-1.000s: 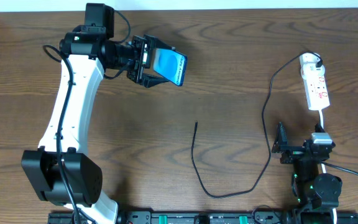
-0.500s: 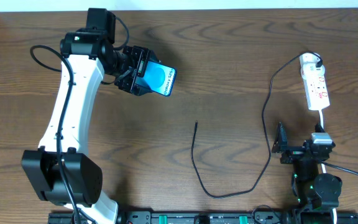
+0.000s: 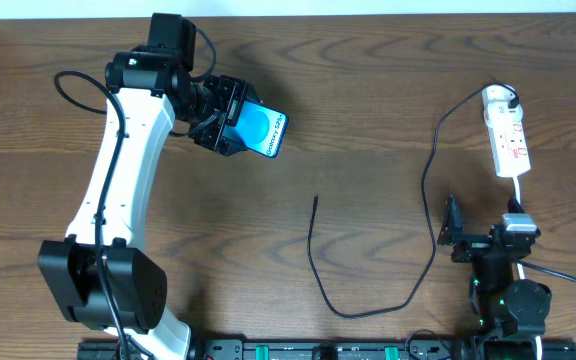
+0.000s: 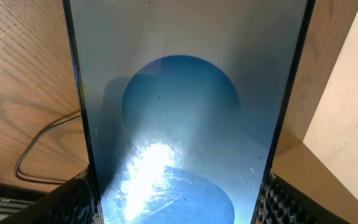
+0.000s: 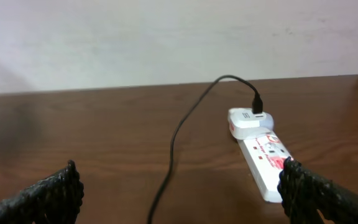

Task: Plug charger to phone and switch on socket
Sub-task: 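Move the right gripper left and grasp the phone's edge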

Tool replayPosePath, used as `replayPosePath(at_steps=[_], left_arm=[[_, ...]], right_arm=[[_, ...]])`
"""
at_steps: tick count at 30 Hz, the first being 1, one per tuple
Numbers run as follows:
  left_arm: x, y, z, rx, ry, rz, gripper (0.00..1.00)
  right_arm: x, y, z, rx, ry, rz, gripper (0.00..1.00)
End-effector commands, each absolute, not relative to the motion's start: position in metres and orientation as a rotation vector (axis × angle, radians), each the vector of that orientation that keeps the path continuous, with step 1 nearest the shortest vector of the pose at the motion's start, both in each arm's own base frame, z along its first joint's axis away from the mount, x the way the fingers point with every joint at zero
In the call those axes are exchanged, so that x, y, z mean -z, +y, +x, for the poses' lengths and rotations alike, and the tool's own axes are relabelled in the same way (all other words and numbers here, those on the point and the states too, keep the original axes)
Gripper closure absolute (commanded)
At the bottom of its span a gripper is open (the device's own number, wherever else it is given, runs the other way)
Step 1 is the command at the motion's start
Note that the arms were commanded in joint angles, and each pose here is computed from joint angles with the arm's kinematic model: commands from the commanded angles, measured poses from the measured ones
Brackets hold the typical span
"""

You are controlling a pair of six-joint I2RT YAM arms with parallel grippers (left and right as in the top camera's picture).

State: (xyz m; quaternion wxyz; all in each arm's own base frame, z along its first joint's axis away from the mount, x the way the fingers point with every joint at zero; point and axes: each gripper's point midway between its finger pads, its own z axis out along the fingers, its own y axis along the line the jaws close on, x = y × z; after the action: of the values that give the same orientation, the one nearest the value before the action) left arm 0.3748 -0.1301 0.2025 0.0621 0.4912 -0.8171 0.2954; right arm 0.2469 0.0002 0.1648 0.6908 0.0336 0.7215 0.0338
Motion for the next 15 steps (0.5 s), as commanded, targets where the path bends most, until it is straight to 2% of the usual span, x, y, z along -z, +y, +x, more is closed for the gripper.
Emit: replayPosePath(at_steps=[1, 15], left_arm=[[-0.217, -0.132, 0.371, -0.952, -2.474, 1.464, 0.93], [-0.219, -0.145, 0.368, -0.97, -2.479, 1.414, 0.93]], right_arm=[[-0.175, 0.013, 0.246, -0.206, 1.572, 0.099, 0.01], [-0.265, 0.068, 0.242, -0.477, 1.552, -0.176, 0.01]])
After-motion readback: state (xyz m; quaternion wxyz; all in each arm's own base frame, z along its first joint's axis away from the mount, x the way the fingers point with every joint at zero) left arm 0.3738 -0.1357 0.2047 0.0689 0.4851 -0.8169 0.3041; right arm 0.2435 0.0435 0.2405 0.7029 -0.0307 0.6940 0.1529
